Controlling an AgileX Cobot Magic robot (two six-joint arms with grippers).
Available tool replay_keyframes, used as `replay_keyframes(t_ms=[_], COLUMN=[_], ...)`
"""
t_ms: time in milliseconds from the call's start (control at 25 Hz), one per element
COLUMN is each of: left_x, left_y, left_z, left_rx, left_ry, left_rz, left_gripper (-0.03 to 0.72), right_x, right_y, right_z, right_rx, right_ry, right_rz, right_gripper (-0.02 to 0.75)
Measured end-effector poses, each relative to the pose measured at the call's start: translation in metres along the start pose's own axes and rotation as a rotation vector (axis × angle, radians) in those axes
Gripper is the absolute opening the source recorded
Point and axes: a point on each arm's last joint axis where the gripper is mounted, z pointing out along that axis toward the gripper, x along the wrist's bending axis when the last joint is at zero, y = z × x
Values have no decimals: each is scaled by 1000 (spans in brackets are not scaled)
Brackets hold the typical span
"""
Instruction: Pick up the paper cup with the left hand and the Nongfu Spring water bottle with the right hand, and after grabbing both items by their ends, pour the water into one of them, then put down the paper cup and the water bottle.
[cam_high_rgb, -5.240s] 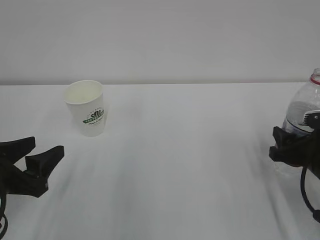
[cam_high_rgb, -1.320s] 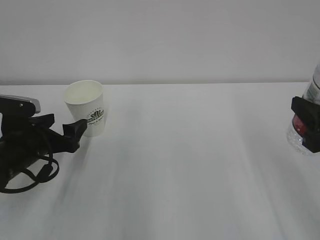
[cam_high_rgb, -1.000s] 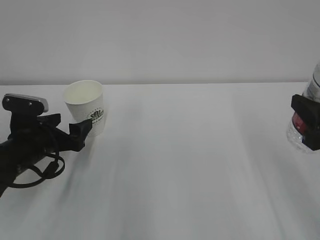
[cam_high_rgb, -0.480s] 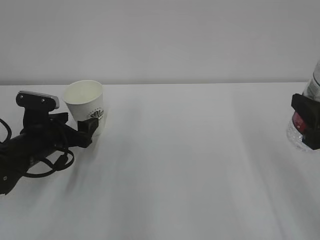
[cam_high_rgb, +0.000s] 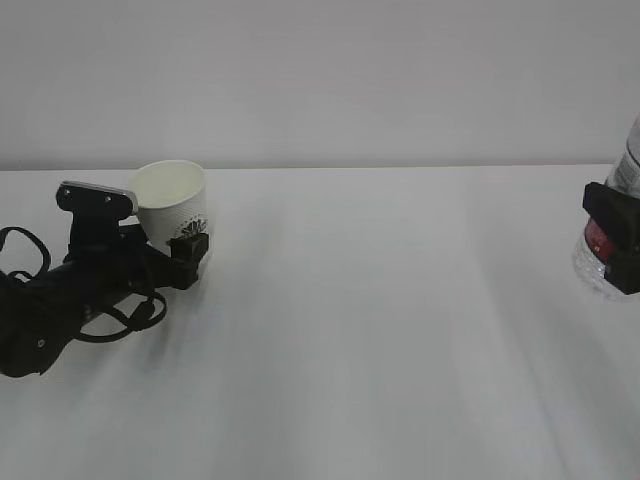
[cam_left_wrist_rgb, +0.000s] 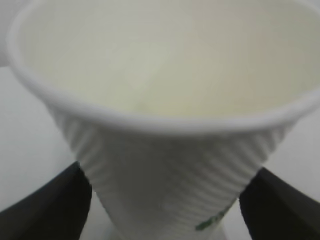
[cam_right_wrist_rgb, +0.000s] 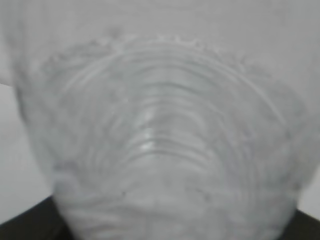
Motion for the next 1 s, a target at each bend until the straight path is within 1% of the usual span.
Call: replay_keyframes(t_ms=[480, 560, 760, 1000], left_x=[0, 0, 0, 0], left_y=[5, 5, 6, 4], left_z=[17, 17, 17, 14], left_rx=[-17, -17, -32, -32], left_ry=[-1, -1, -2, -4], left_rz=[1, 1, 0, 1], left_gripper=[649, 627, 533, 516], right_x=[0, 0, 0, 0], right_y=[0, 0, -1, 0], right_z=[0, 0, 0, 1], right_rx=[0, 0, 19, 26], right_ry=[0, 0, 1, 1], right_rz=[0, 0, 0, -1], right_gripper=[460, 460, 460, 460])
